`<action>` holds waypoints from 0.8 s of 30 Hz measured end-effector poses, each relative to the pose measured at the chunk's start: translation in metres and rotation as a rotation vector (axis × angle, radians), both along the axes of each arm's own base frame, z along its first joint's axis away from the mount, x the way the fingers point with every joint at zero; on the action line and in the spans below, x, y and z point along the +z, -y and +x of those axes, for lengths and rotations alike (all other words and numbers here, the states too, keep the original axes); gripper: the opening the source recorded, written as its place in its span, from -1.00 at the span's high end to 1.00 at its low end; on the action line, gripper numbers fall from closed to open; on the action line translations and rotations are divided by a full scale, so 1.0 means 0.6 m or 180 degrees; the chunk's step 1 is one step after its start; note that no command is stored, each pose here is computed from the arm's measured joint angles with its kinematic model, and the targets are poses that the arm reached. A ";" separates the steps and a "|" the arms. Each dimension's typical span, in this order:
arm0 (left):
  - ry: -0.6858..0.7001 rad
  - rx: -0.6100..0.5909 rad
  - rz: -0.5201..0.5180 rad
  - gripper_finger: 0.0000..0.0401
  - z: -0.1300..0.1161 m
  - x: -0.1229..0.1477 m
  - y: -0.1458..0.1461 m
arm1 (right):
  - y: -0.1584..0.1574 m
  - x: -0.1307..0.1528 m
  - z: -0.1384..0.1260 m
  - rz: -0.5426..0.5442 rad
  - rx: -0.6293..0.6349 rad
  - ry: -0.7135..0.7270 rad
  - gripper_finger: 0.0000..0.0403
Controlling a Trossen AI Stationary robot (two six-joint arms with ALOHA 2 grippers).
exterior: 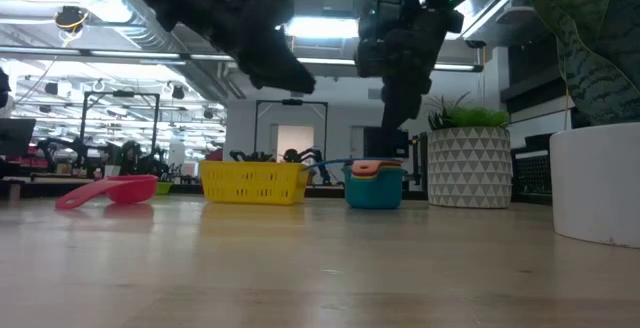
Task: Nest measuring cups in basket
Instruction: Stack the blue measuring cup into the orange measuring cup
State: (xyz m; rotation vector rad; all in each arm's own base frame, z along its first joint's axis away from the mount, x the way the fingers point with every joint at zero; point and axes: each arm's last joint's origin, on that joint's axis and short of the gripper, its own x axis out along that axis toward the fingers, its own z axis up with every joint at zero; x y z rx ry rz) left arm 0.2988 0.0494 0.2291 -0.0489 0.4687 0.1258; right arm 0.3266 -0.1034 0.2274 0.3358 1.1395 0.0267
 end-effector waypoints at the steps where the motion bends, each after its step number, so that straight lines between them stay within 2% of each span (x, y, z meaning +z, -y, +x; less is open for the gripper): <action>1: 0.0054 0.0049 0.0086 0.39 0.003 0.001 -0.001 | -0.008 0.000 0.002 0.0003 0.0043 -0.0006 0.57; 9: 0.0313 0.0555 0.0763 0.39 0.010 0.015 -0.028 | -0.079 -0.001 0.018 0.0003 0.0439 -0.0020 0.57; 17: 0.0204 0.0797 0.0860 0.39 0.019 0.012 -0.067 | -0.143 -0.003 0.025 -0.0276 0.0663 -0.0095 0.57; 20: 0.0163 0.0789 0.0878 0.39 0.045 0.010 -0.076 | -0.165 -0.006 0.023 -0.0236 0.0696 -0.0150 0.57; 24: -0.0296 0.0683 0.1030 0.39 0.084 0.002 -0.085 | -0.191 -0.020 0.013 -0.0221 0.0850 -0.0279 0.57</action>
